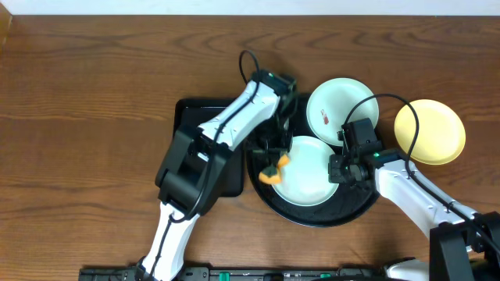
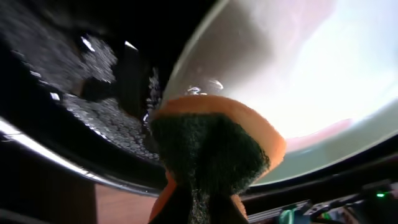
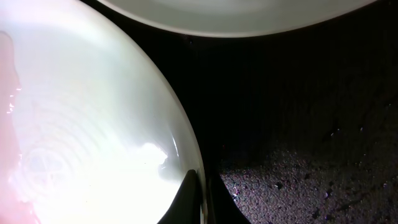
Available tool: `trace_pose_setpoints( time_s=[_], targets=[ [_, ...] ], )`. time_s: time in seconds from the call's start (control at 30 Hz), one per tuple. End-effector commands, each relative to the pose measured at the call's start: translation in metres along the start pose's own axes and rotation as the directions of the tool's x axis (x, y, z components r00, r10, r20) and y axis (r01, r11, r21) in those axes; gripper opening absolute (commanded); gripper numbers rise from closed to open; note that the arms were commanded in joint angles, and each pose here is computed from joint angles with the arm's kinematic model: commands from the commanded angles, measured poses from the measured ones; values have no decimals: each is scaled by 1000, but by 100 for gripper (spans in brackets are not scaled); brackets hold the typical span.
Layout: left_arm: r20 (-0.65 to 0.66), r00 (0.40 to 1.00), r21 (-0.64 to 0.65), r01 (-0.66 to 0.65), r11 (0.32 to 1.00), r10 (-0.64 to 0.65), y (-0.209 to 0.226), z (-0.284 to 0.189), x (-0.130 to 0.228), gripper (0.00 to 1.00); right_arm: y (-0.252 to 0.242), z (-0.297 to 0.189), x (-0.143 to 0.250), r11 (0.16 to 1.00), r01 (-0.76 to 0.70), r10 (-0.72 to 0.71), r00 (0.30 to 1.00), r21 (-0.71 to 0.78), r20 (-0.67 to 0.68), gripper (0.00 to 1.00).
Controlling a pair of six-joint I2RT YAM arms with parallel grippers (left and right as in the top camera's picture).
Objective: Clean dirty plates on tray and stack at the side
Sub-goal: 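Scrub the lower green plate with the sponge in the left gripper, then move the sponge back onto the black rectangular tray with left gripper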
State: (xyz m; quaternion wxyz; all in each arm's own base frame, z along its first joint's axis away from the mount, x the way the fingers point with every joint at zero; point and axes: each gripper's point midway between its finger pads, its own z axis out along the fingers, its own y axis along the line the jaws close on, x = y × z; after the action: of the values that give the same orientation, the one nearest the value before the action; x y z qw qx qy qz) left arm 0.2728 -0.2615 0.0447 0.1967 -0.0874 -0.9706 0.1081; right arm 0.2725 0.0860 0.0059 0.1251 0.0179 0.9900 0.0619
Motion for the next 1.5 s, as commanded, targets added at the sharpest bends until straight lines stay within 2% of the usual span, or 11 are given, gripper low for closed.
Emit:
trace_pose_setpoints(
  time_s=[0.0,0.23,0.47,0.67,0.83,1.3,1.47],
  targets=[
    [79,997,29,-22,999,20,-13,-28,-4,7,-4,2,4,1000,6,-5,1000,19,-12,1],
    [174,984,45,-36,998,27,-12,-66,0,7,-4,2,4,1000,5,-5,1000,19,-12,1],
    [209,969,-87,153,984,-132,72,-92,-8,7,-4,2,4,1000,5,-5,1000,17,-13,1],
    [240,925,-28,308,951,-293,136,-110,-20,7,-4,2,4,1000,5,-5,1000,16,-12,1],
    [256,894,11,378,926,-368,170,-105,-29,8,-4,2,4,1000,5,-5,1000,15,-12,1],
    [234,923,-19,319,948,-306,169,-58,-34,8,-4,2,3,1000,5,-5,1000,14,-9,1],
    [189,935,-41,313,949,-300,165,-45,-23,8,-4,2,3,1000,5,-5,1000,15,-8,2]
  ],
)
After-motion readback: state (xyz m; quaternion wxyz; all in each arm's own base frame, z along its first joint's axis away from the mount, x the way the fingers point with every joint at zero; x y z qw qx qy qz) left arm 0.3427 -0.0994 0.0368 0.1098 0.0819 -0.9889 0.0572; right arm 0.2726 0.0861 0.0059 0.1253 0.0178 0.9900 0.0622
